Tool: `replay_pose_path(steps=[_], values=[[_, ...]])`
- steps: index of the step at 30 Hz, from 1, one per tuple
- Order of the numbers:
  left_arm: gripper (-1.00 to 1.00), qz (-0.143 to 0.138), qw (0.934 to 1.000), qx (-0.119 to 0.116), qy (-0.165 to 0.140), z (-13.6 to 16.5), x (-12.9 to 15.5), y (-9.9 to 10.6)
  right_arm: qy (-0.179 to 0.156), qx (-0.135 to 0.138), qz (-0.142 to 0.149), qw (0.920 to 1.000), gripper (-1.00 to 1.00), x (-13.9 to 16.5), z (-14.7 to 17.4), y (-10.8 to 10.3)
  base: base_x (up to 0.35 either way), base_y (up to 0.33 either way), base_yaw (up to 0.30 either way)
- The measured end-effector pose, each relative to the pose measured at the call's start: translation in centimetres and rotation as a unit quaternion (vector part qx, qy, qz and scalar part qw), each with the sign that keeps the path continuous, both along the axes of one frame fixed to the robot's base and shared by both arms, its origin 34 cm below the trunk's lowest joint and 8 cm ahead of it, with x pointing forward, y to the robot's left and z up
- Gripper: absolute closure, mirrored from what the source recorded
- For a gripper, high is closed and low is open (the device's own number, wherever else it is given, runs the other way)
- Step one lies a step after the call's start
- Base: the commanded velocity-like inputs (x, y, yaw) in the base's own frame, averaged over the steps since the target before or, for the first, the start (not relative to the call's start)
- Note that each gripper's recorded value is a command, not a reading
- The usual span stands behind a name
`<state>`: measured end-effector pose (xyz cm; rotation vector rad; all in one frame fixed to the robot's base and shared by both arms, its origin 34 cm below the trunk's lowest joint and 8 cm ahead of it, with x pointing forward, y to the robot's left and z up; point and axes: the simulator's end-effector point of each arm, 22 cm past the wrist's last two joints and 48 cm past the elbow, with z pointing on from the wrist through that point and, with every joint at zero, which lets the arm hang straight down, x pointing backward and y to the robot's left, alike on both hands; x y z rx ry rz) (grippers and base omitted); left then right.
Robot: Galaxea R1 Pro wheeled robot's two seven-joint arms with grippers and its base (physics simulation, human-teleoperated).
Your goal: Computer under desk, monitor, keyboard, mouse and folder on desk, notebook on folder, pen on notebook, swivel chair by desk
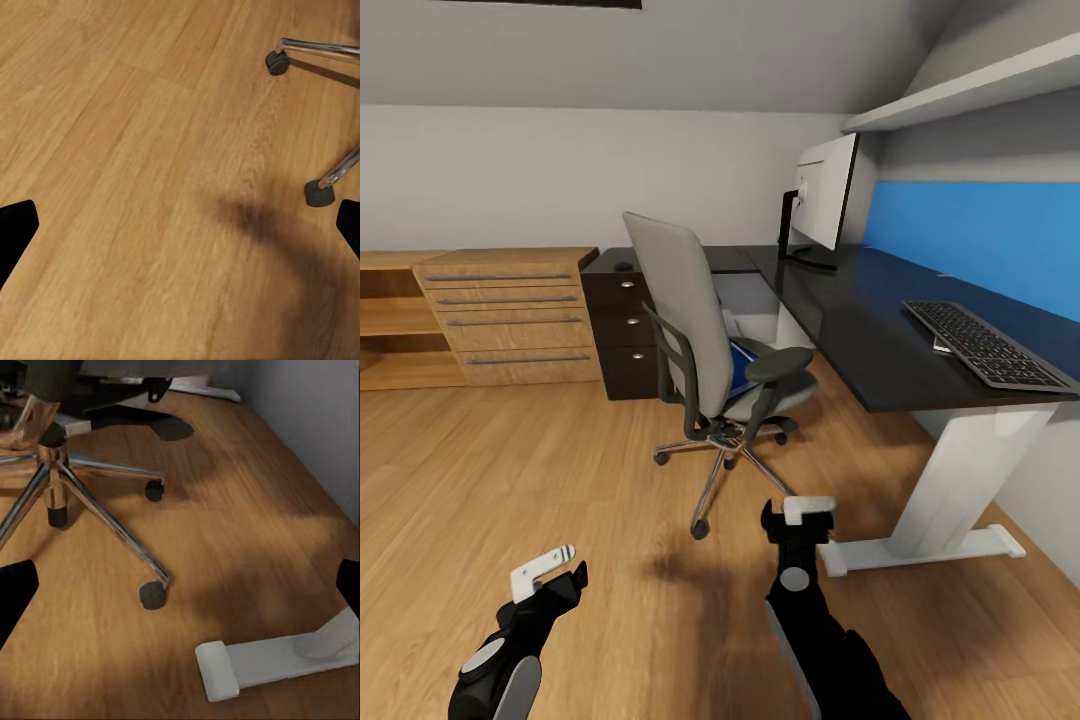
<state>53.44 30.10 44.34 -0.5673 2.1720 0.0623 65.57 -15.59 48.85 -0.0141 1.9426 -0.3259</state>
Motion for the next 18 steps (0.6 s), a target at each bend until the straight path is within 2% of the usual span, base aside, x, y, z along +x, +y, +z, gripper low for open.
replay_pose_path(steps=[4, 5, 7, 10, 12, 14, 15, 18], values=[[-1.00, 0.000, 1.0000, 0.000, 0.000, 0.0, 0.0, 0.0, -0.008, -0.020, -0.011, 0.9997, -1.00, 4.0, 1.2, -1.8, 0.000, 0.000, 0.000], [-1.00, 0.000, 1.0000, 0.000, 0.000, 0.0, 0.0, 0.0, -0.008, -0.031, -0.015, 0.9994, -1.00, 6.2, 1.4, -3.0, 0.000, 0.000, 0.000], [-1.00, 0.000, 1.0000, 0.000, 0.000, 0.0, 0.0, 0.0, -0.018, -0.035, -0.016, 0.9991, -1.00, 8.6, 1.7, -3.9, 0.000, 0.000, 0.000], [-1.00, 0.000, 1.0000, 0.000, 0.000, 0.0, 0.0, 0.0, -0.020, -0.038, -0.011, 0.9990, -1.00, 10.8, 1.2, -5.0, 0.000, 0.000, 0.000], [-1.00, 0.000, 1.0000, 0.000, 0.000, 0.0, 0.0, 0.0, -0.009, -0.041, -0.007, 0.9991, -1.00, 11.7, 0.1, -6.3, 0.000, 0.000, 0.000], [-1.00, -0.001, 1.0000, -0.001, 0.000, 0.0, 0.0, -0.1, -0.001, -0.038, -0.005, 0.9993, -1.00, 12.2, -0.6, -7.5, 0.000, 0.000, 0.000], [-1.00, -0.002, 1.0000, -0.002, 0.000, 0.0, 0.0, -0.3, 0.006, -0.027, -0.003, 0.9996, -1.00, 12.6, -1.0, -8.5, 0.000, 0.000, 0.000], [-1.00, -0.006, 1.0000, -0.003, 0.000, 0.0, 0.1, -0.7, 0.014, 0.002, -0.001, 0.9999, -1.00, 12.9, -1.6, -9.4, 0.000, 0.000, 0.000]])
